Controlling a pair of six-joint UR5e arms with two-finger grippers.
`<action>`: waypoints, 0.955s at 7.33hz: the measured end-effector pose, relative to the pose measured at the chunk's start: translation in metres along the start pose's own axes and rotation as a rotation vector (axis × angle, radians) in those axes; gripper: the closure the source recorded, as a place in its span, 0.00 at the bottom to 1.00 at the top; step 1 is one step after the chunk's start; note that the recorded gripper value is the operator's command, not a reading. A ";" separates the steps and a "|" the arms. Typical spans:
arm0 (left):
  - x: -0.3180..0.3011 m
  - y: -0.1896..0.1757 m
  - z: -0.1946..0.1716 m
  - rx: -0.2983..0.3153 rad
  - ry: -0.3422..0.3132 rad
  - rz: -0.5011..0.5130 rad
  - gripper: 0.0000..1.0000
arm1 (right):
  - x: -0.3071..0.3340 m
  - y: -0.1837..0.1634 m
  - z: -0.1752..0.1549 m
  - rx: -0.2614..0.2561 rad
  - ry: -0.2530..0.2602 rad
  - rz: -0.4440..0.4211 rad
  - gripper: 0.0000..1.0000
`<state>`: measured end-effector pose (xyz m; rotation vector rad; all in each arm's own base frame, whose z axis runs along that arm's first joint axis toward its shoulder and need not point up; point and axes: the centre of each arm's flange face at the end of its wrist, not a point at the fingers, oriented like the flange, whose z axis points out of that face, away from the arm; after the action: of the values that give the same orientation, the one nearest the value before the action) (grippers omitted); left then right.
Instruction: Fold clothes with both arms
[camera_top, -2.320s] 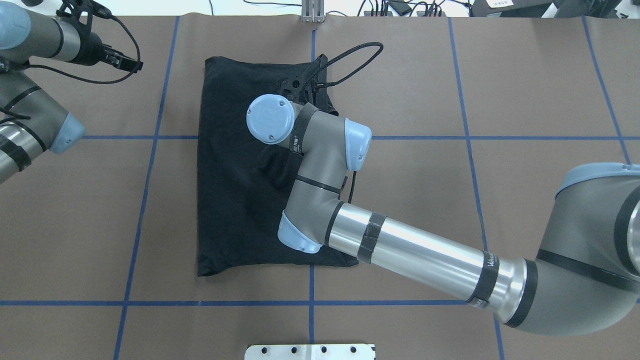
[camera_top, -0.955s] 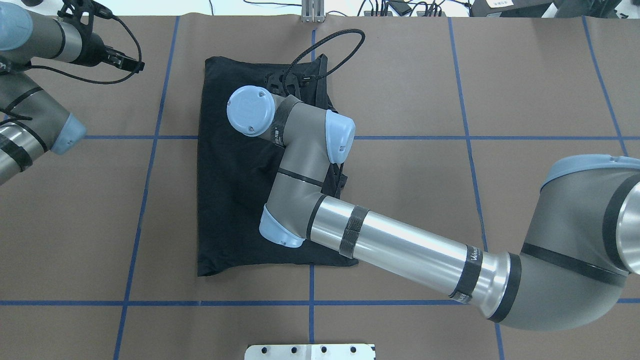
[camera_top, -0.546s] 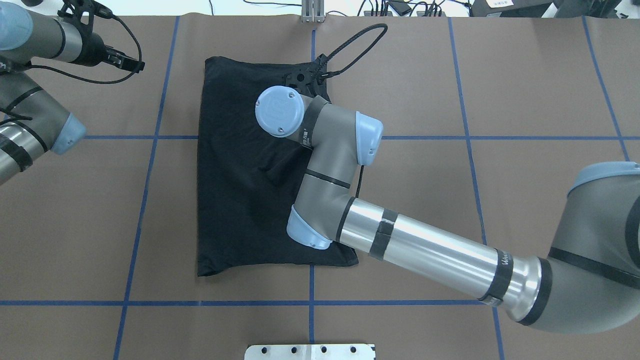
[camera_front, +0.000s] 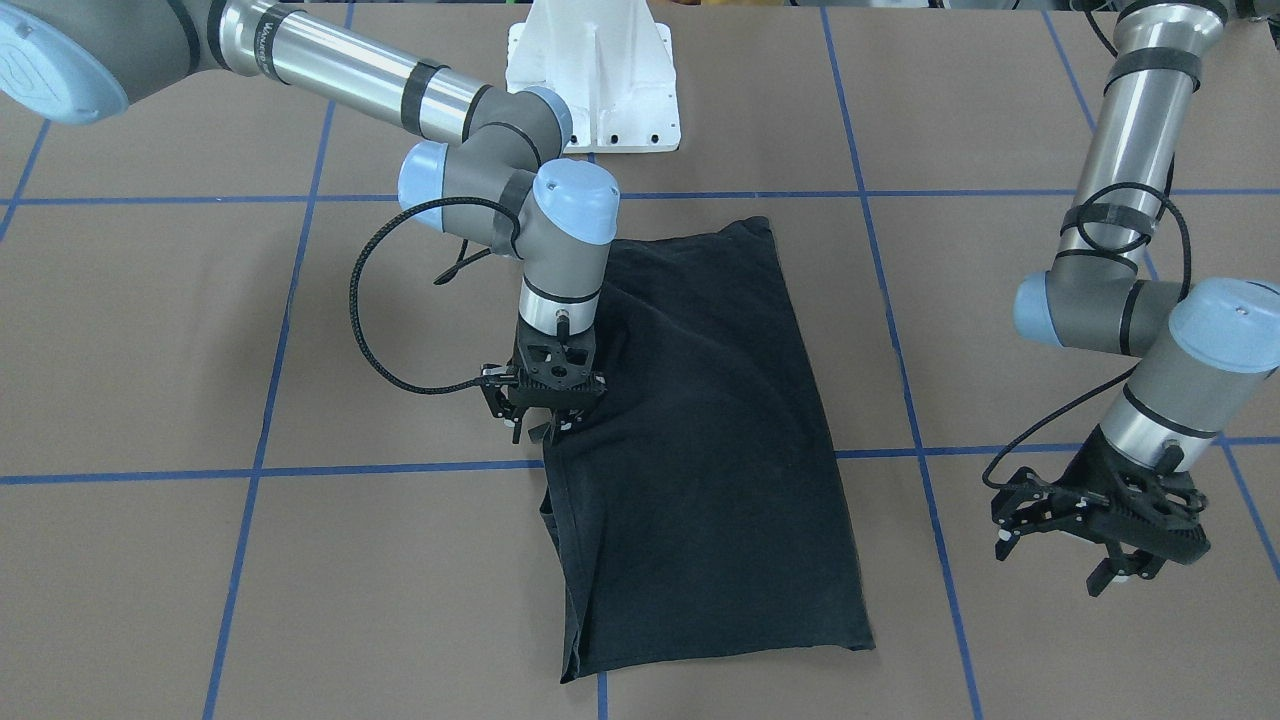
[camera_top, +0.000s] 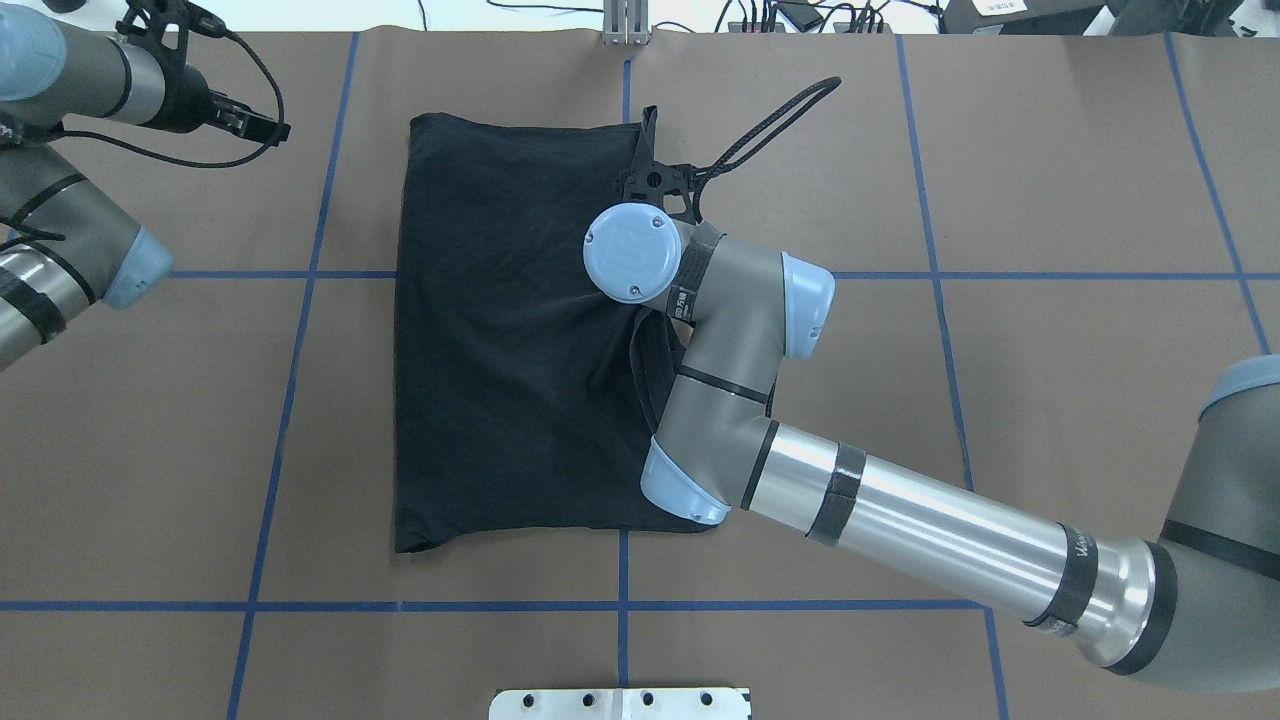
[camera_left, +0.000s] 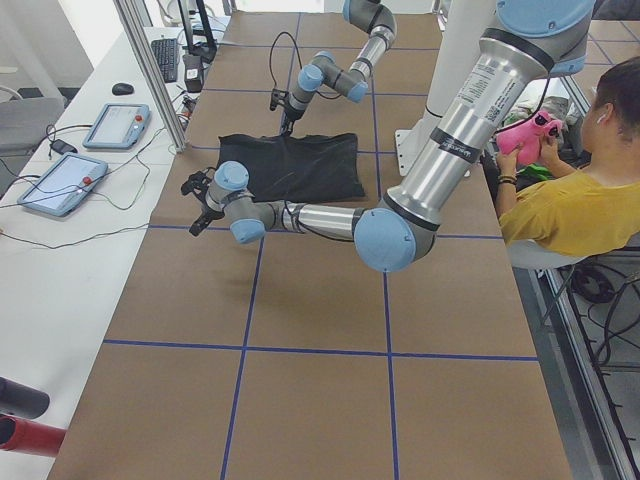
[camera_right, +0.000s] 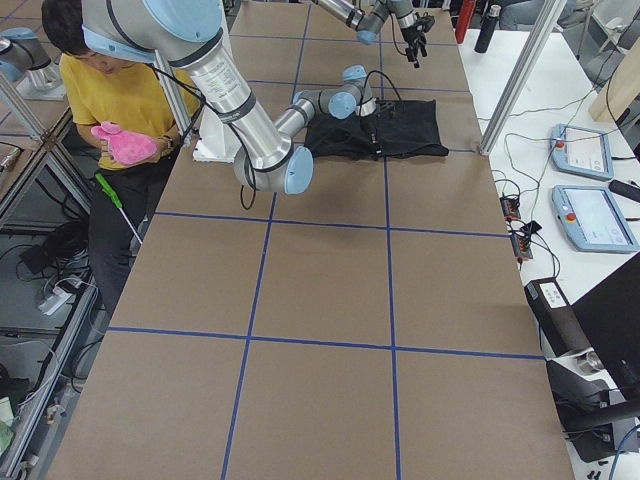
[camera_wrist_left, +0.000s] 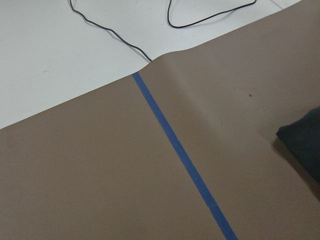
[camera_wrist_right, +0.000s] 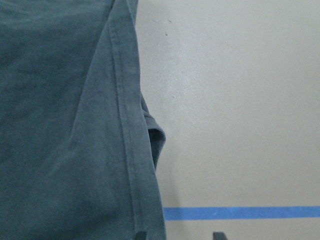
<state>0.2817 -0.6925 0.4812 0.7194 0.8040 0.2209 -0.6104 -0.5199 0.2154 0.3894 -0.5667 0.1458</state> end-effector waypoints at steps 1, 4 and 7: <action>0.000 0.000 0.000 -0.001 0.000 0.000 0.00 | -0.002 -0.006 -0.012 -0.019 -0.029 0.032 0.00; 0.000 0.000 0.000 -0.001 0.000 -0.007 0.00 | -0.035 0.025 -0.035 -0.083 -0.054 0.127 0.46; 0.000 0.000 0.000 0.000 0.000 -0.016 0.00 | -0.044 0.052 -0.038 -0.111 0.003 0.118 0.71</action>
<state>0.2821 -0.6923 0.4811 0.7127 0.8099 0.2069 -0.6411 -0.4581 0.1779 0.2478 -0.5918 0.2267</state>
